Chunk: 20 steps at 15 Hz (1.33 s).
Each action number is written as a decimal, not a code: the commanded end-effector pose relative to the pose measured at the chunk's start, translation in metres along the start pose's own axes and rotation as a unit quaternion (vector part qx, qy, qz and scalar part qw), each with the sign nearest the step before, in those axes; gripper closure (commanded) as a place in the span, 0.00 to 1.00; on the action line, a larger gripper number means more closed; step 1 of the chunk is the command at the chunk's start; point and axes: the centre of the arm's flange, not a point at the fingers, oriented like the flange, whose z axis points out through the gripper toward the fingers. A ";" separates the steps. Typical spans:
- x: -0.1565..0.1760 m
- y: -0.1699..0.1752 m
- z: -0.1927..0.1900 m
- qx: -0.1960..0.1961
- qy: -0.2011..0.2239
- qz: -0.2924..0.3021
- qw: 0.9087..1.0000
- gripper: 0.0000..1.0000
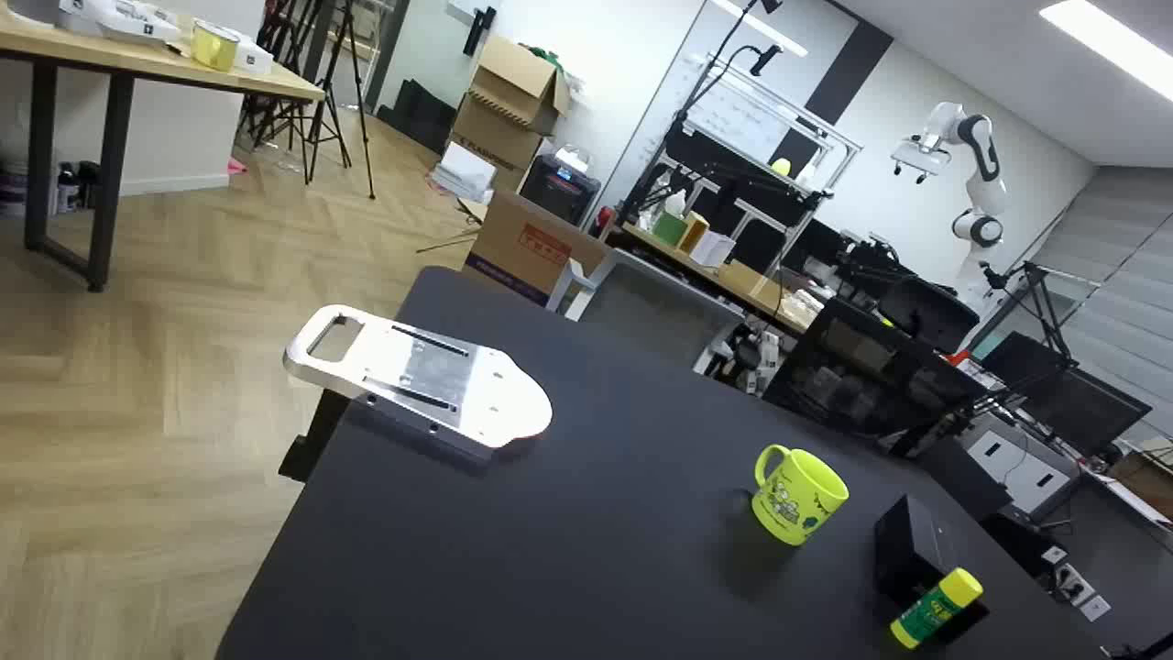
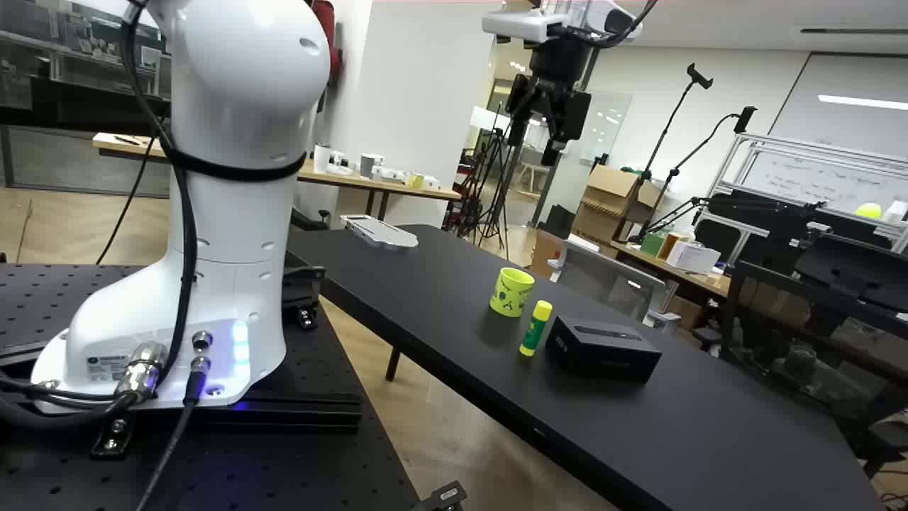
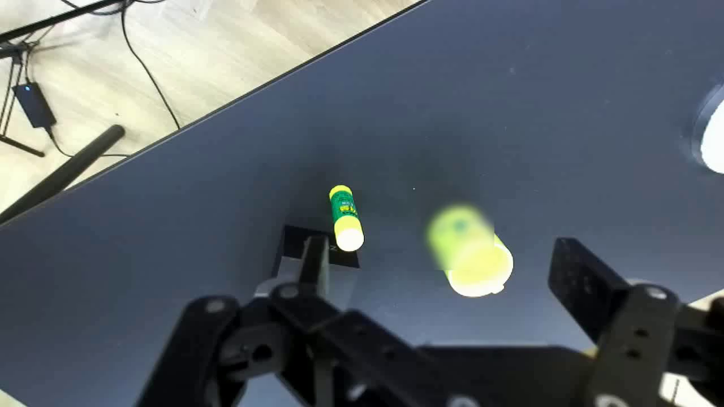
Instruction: Put the glue stick in the yellow mug
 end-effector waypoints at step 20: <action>0.127 0.008 0.163 -0.056 -0.060 -0.009 0.997 0.00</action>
